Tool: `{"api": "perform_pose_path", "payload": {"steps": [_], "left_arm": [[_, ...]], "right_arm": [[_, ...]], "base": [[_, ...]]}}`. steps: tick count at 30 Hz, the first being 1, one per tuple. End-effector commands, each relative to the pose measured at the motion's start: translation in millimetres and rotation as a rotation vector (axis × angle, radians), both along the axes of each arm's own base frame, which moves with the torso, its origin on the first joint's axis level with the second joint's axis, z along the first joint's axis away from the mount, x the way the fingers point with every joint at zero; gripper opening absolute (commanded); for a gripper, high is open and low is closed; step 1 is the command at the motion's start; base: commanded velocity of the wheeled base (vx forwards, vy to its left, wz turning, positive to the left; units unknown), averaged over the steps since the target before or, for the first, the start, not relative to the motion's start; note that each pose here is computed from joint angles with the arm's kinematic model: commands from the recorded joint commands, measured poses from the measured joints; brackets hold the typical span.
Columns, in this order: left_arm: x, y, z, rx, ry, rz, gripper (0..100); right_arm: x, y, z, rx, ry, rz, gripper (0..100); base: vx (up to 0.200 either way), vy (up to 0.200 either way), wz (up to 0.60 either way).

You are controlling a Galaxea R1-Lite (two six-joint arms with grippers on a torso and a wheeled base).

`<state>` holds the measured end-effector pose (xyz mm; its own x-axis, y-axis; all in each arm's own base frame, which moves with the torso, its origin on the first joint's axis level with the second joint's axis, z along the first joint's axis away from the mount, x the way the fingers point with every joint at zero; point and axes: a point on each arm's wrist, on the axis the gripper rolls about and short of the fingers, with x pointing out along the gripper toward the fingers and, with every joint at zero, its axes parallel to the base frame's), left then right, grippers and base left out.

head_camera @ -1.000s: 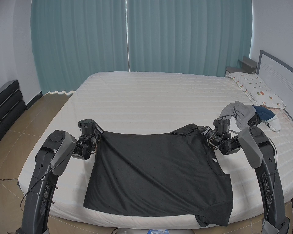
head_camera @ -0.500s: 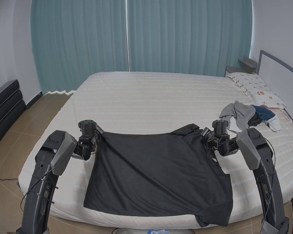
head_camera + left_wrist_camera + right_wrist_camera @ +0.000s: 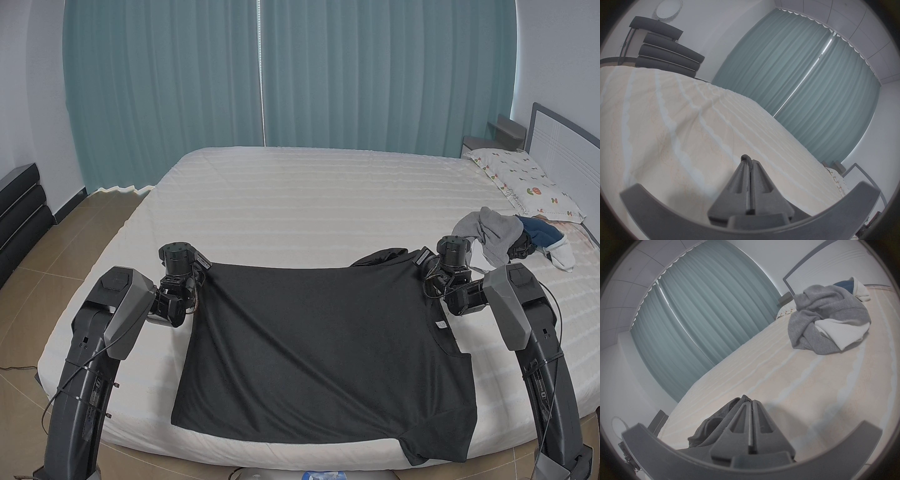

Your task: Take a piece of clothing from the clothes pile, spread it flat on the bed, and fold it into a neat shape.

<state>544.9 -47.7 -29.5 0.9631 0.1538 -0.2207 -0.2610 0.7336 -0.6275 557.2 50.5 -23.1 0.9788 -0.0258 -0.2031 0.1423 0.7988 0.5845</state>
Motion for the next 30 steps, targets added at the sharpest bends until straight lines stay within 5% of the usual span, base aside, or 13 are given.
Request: {"api": "perform_pose_path", "payload": {"steps": [1,6,18,28,29,30], "left_arm": [[0,0,1,-0.001,-0.008,0.005,0],[0,-1,-3,0.002,0.005,0.001,0],[1,-3,-4,0.003,-0.007,-0.002,0],[1,-3,-8,0.005,0.009,-0.014,0],[1,-3,-8,0.005,0.008,-0.014,100],[1,-3,-10,0.006,0.011,-0.014,100]], "right_arm": [[0,0,3,-0.006,-0.012,0.004,0],[1,-3,36,-0.033,-0.097,0.023,0],[2,-7,37,-0.070,-0.123,0.019,0],[2,-6,2,-0.092,-0.068,0.023,0],[2,-6,1,-0.093,-0.066,0.023,0],[2,-6,-1,-0.093,-0.060,0.023,0]], "base": [[0.000,0.000,0.00],[0.000,0.000,0.00],[0.000,0.000,0.00],[0.000,0.000,0.00],[0.000,0.000,0.00],[0.000,0.000,0.00]]}}
